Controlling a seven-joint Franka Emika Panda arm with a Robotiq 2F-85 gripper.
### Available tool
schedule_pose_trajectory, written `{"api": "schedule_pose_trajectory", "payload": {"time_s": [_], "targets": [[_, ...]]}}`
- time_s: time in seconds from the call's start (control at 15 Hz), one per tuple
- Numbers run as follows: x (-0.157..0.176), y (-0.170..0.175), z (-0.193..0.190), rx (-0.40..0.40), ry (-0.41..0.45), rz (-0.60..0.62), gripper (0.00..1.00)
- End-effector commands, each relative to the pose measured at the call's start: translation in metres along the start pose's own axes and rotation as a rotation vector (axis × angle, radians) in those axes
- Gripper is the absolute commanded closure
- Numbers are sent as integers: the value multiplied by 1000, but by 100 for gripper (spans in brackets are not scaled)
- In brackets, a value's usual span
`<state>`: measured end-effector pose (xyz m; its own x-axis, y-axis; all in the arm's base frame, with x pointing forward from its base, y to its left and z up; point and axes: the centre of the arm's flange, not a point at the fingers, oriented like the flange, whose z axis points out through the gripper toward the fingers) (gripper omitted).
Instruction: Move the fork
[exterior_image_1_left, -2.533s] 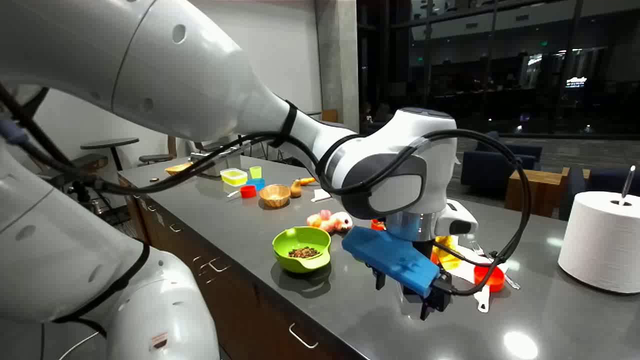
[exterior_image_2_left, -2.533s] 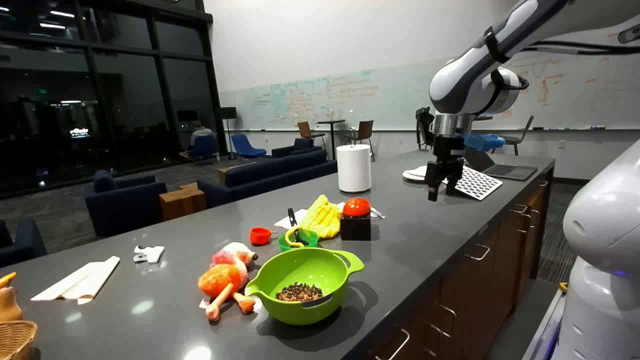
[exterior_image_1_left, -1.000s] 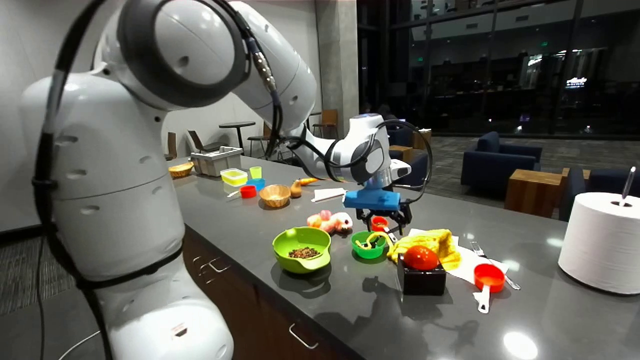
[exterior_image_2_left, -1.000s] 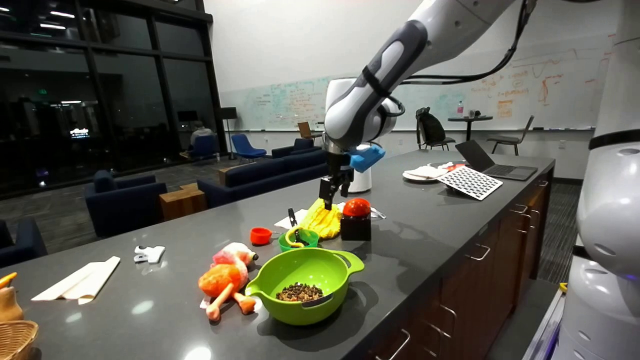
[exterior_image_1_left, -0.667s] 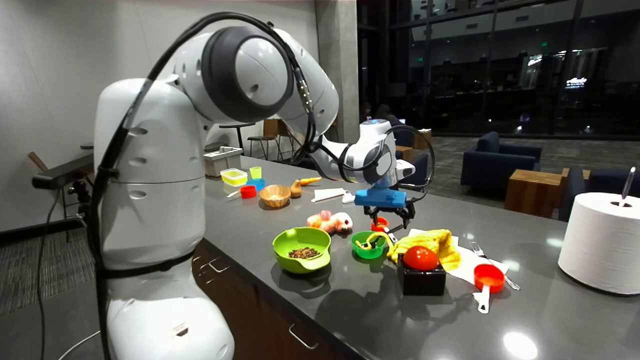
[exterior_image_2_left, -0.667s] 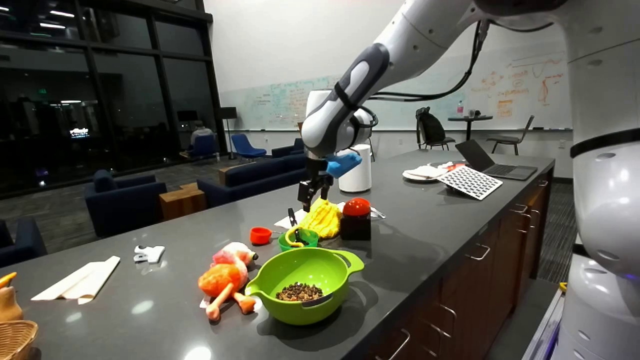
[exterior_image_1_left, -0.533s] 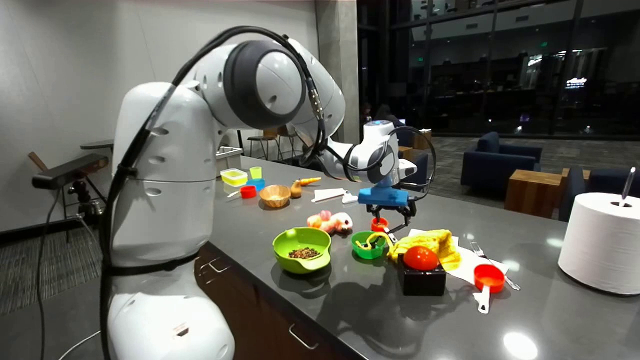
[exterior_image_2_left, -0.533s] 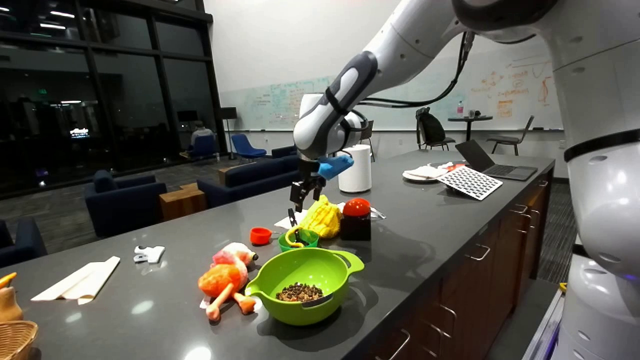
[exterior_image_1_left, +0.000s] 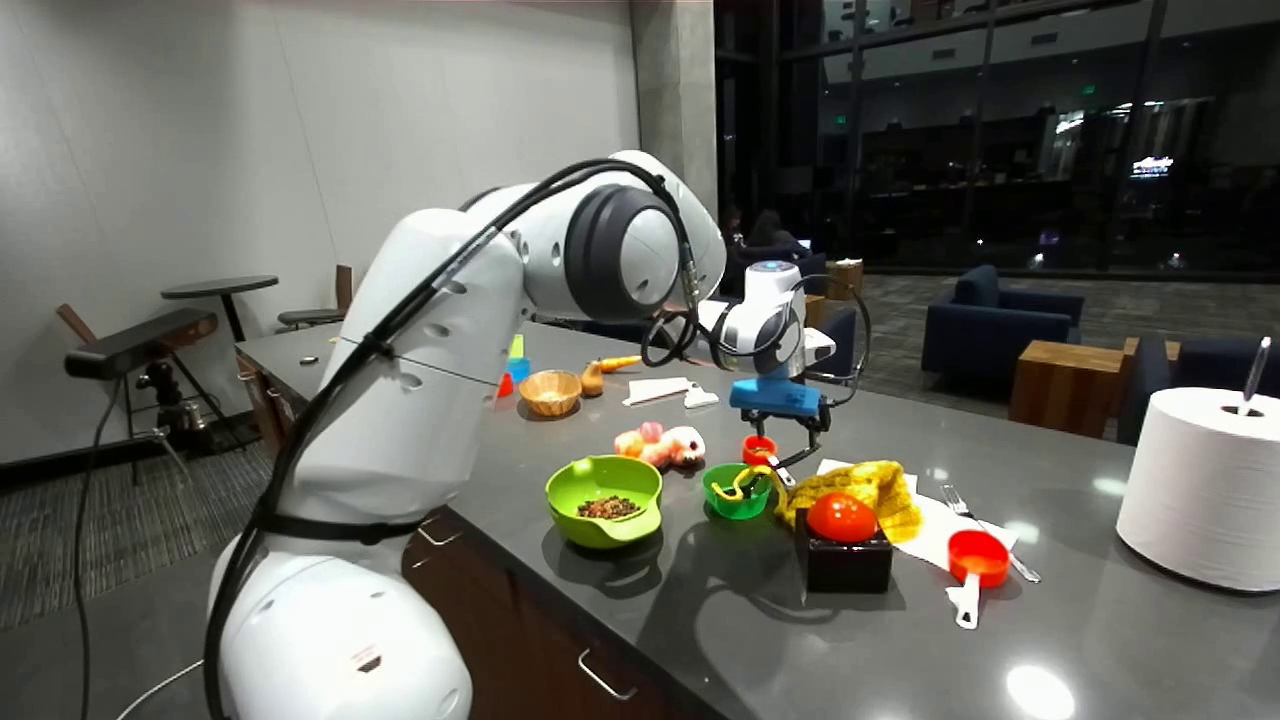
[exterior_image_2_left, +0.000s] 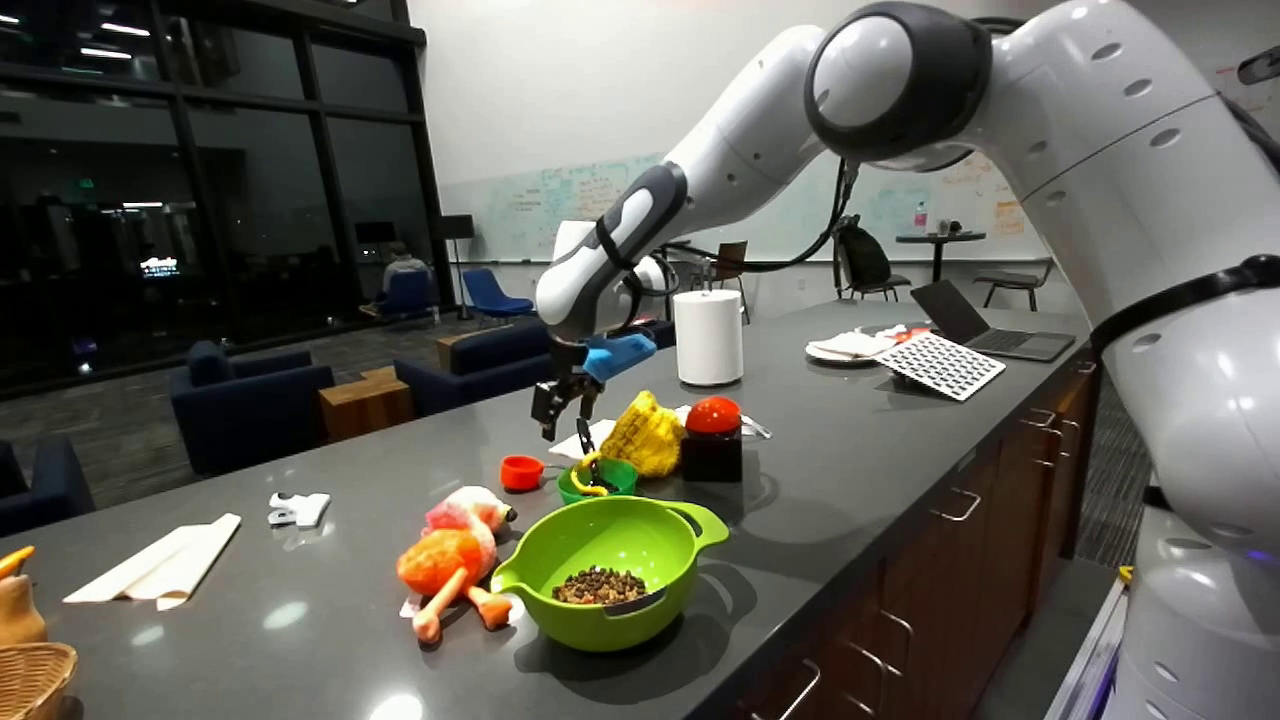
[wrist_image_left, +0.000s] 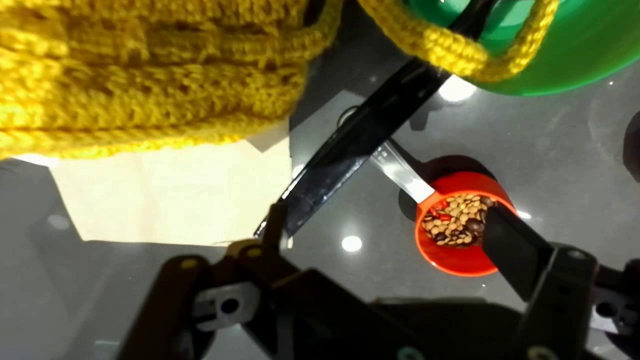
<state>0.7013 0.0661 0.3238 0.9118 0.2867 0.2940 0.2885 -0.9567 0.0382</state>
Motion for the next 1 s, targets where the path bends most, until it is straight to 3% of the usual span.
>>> {"api": "schedule_pose_trajectory", "payload": {"time_s": [0.0,0.47,0.93], "targets": [[21,8,16,-11,-36,42,0],[16,33,0,-92,-65,89,0],[9,35,14,-75,-103,125,0]]}}
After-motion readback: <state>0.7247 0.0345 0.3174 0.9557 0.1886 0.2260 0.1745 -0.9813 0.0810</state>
